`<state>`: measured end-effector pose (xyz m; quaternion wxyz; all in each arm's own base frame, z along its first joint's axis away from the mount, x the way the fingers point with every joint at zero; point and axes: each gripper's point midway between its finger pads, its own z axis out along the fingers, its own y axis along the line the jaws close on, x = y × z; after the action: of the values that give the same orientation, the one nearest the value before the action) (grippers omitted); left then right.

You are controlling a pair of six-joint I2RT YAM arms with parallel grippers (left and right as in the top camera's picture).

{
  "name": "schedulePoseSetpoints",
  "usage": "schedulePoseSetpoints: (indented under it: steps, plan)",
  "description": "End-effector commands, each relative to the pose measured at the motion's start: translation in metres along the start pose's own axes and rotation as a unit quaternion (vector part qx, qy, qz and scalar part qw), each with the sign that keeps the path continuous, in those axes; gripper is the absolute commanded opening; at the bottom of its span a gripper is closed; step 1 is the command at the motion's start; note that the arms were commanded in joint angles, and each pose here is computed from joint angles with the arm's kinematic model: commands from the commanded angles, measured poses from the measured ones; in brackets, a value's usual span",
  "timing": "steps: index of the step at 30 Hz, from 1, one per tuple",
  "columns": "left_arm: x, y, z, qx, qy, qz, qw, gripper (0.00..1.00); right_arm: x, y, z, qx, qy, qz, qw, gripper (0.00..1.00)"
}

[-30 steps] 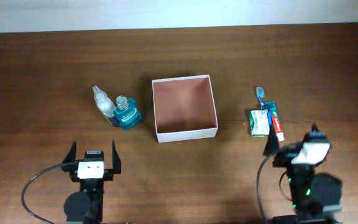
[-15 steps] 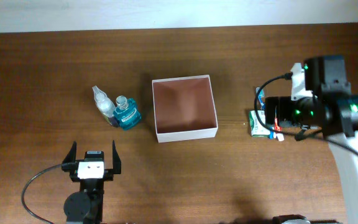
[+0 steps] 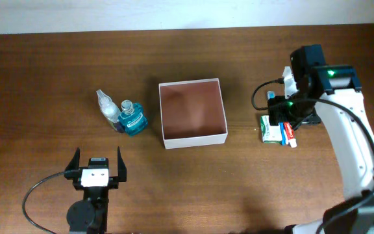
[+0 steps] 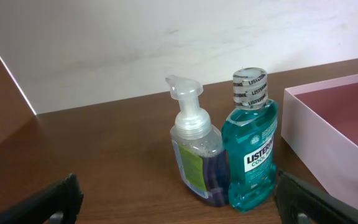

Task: Pack container
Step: 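Move the right gripper over the toothpaste, razor and soap group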

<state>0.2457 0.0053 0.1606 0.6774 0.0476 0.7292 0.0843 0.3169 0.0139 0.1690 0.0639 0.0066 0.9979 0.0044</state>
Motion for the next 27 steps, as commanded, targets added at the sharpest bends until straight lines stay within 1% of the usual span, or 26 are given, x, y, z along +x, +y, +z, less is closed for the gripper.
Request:
schedulePoseSetpoints:
  steps: [1,7,13,15,20,24,27]
  plan:
    - [0.001,-0.001,0.0,0.002,-0.001,0.008,1.0,1.0,-0.005,0.002,0.015,-0.002,0.017,0.007,1.0,0.67]
    - [0.001,-0.001,0.0,0.002,-0.001,0.008,1.0,0.99,-0.004,0.005,0.046,-0.002,0.043,0.01,0.999,0.67]
    - [0.001,-0.001,0.0,0.002,-0.001,0.008,1.0,0.99,0.023,0.008,0.102,-0.001,0.065,0.001,0.998,0.7]
    - [0.001,-0.001,0.0,0.002,-0.001,0.008,1.0,0.99,0.025,0.009,0.118,-0.005,0.057,-0.012,0.998,0.74]
    - [0.001,-0.001,0.0,0.002,-0.001,0.008,1.0,1.0,0.014,0.01,0.126,-0.011,0.025,-0.047,0.998,0.75]
    - [0.001,-0.001,0.0,0.002,-0.001,0.008,1.0,0.99,0.006,0.011,0.126,-0.011,0.01,-0.047,0.999,0.81]
    - [0.001,-0.001,0.0,0.002,-0.001,0.008,1.0,0.99,-0.001,0.011,0.126,-0.012,-0.005,-0.047,0.999,0.93]
